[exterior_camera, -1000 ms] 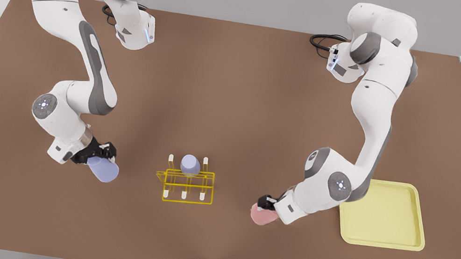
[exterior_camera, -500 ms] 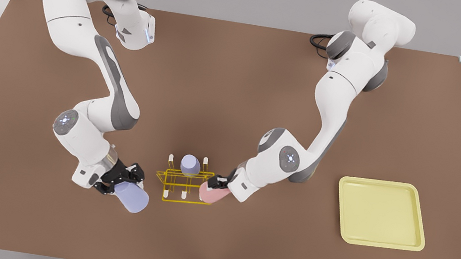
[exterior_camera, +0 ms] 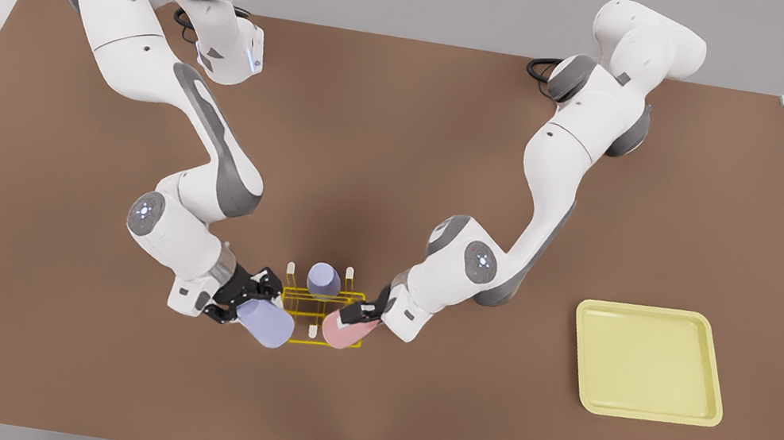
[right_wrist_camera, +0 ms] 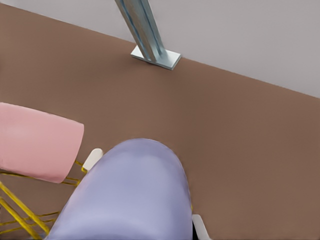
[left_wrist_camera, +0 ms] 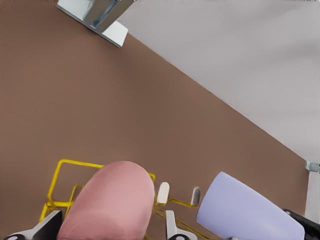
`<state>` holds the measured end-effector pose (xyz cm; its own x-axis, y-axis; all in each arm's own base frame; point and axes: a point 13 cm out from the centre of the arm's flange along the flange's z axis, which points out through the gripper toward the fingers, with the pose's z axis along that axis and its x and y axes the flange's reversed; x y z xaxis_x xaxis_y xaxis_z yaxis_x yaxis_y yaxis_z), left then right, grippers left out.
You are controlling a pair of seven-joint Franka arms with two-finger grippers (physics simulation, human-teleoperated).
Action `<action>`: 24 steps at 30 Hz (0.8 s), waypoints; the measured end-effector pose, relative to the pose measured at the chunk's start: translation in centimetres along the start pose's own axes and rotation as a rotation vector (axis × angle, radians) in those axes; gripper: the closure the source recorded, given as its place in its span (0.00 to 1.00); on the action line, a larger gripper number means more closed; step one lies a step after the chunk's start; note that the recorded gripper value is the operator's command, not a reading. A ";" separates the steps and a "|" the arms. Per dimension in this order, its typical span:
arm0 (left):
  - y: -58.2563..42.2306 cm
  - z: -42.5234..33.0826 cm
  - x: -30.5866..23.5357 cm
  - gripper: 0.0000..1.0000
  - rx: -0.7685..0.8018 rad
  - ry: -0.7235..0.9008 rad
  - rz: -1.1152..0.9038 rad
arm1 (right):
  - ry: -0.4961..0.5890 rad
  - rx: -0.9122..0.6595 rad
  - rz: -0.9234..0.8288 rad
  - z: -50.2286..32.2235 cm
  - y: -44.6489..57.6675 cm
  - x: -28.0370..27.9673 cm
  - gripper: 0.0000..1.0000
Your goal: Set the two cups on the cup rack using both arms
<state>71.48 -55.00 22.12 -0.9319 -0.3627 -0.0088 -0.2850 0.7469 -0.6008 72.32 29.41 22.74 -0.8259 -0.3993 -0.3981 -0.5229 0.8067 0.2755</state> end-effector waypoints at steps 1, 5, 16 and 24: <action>-0.1 0.0 -0.1 0.00 0.003 -0.003 -0.007 | 0.004 -0.003 0.001 -0.1 -0.1 0.2 0.17; -0.3 -0.4 -0.5 0.00 0.013 -0.013 -0.034 | 0.023 -0.015 -0.008 0.4 0.1 0.7 0.00; 23.8 -45.0 -11.4 0.00 -0.673 -0.069 -0.030 | -0.102 -0.006 -0.050 -9.5 0.2 -8.4 0.00; 27.1 -41.9 -5.0 0.00 -0.703 0.269 0.104 | 0.272 0.345 0.214 -29.4 -18.8 4.6 0.00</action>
<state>59.01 -9.59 39.41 -0.9586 -0.1899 0.2120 -0.1847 0.9818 0.0442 72.10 -0.40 41.47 -0.9565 -0.2707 -0.1088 -0.2726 0.9621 0.0023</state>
